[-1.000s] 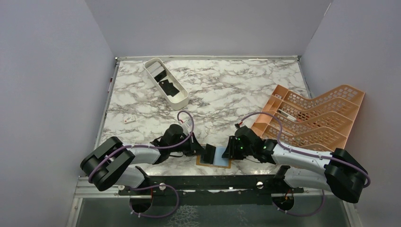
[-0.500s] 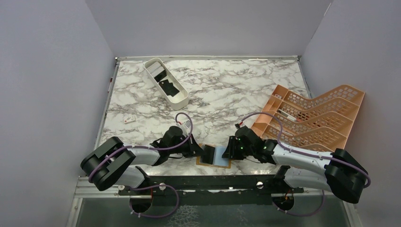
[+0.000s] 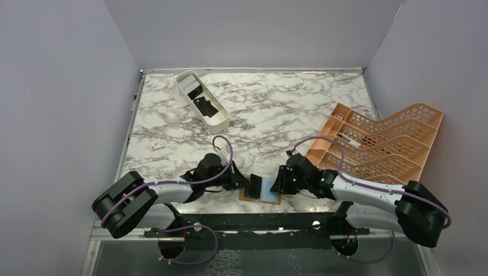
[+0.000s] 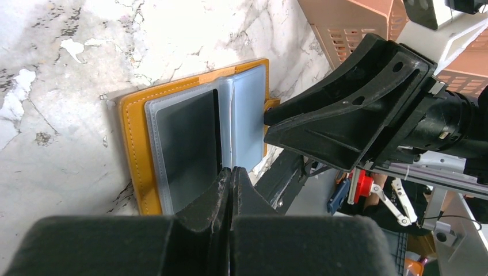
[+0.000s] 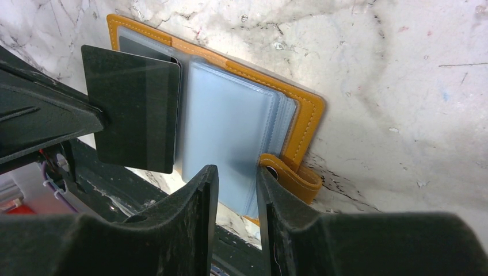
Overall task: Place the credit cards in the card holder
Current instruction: Insert the card holder into the card holder.
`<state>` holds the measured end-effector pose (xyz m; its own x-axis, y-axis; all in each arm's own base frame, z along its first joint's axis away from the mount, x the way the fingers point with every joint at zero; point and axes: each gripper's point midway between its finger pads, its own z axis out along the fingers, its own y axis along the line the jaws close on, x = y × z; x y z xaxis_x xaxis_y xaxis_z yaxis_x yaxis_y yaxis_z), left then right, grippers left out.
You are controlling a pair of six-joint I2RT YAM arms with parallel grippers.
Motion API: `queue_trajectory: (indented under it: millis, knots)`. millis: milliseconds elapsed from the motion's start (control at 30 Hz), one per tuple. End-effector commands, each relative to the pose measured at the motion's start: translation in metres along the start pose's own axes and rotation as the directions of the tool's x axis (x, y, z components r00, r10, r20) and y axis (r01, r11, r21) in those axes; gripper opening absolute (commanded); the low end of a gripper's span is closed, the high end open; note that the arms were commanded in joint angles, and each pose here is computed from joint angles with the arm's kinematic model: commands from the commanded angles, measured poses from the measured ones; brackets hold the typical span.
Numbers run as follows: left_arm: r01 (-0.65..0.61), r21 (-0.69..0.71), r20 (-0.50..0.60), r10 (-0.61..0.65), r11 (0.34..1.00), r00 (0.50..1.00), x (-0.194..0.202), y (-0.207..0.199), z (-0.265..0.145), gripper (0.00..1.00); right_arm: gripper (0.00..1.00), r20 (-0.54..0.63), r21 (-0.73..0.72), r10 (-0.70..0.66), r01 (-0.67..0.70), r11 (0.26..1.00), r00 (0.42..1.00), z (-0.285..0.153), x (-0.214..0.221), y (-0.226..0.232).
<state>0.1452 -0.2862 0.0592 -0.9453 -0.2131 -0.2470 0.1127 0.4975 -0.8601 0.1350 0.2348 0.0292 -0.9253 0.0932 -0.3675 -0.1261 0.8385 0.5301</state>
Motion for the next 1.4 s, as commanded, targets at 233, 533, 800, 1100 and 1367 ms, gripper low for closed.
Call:
queue_trajectory:
  millis: [233, 533, 800, 1100, 1367]
  knots:
    - [-0.014, -0.012, 0.004, 0.014, 1.0, 1.0, 0.0, 0.001, 0.006, 0.0, 0.36, -0.01, 0.051, 0.002, -0.002, 0.999, 1.0, 0.0, 0.009, -0.016]
    - [-0.019, -0.011, -0.009, 0.019, 1.0, 1.0, 0.003, 0.0, 0.009, 0.0, 0.36, -0.012, 0.046, 0.002, -0.002, 0.999, 1.0, 0.001, 0.009, -0.015]
    - [-0.024, 0.016, 0.007, 0.024, 1.0, 1.0, 0.0, -0.012, 0.008, 0.0, 0.36, -0.009, 0.051, 0.005, -0.004, 0.999, 1.0, -0.001, 0.009, -0.016]
    - [-0.026, -0.004, 0.0, 0.026, 1.0, 1.0, 0.002, -0.006, 0.01, 0.0, 0.35, -0.001, 0.052, 0.007, -0.007, 0.999, 1.0, -0.004, 0.008, -0.017]
    - [-0.033, 0.013, 0.015, 0.033, 0.999, 0.999, -0.001, -0.012, 0.009, 0.0, 0.35, -0.003, 0.06, 0.012, -0.012, 0.998, 1.0, -0.004, 0.01, -0.02]
